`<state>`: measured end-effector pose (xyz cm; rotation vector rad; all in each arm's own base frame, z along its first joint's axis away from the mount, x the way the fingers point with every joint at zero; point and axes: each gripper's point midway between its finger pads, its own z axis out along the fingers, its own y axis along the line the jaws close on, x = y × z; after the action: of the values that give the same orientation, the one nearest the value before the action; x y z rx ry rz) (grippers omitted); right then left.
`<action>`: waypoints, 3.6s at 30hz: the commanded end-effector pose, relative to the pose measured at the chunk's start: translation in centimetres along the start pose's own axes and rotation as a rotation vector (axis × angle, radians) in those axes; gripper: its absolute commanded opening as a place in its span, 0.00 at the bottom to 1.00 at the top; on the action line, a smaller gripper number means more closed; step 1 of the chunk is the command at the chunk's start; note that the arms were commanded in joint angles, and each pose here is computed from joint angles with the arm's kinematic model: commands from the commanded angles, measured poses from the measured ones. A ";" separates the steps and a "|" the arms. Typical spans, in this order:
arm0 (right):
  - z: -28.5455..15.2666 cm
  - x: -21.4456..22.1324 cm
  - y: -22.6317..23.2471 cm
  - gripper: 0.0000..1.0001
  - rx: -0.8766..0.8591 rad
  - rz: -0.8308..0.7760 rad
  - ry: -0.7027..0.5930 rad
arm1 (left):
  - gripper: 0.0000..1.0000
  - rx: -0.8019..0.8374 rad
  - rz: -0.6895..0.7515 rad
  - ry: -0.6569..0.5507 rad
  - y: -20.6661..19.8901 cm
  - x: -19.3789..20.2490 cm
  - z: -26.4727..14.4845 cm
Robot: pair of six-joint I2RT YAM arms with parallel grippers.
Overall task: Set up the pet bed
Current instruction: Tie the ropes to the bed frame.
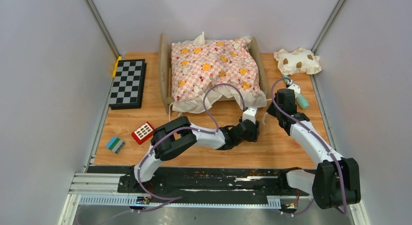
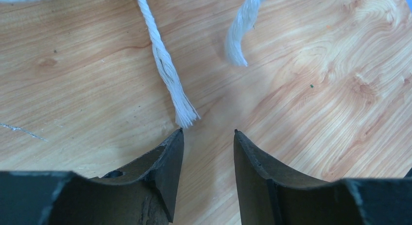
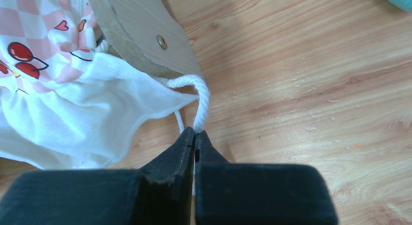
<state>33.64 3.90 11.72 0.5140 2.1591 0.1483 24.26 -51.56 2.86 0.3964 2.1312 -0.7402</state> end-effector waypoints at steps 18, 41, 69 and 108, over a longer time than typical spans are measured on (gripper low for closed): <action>-0.9 -1.5 7.4 0.00 -0.322 0.300 0.040 | 0.53 -0.164 -0.020 0.114 7.8 3.5 -9.4; 4.8 5.2 5.6 0.00 -0.223 0.452 0.174 | 0.53 -0.179 -0.007 0.102 8.6 3.0 -11.0; 5.4 6.2 0.1 0.03 0.028 0.264 0.114 | 0.53 -0.168 -0.001 0.136 8.3 4.1 -9.9; 5.1 4.3 1.1 0.08 0.010 0.552 0.023 | 0.53 -0.173 0.031 0.147 8.6 3.8 -10.9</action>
<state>35.95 6.91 5.33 1.1402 2.0047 0.4942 20.12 -38.99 2.85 0.3753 2.2623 -0.5662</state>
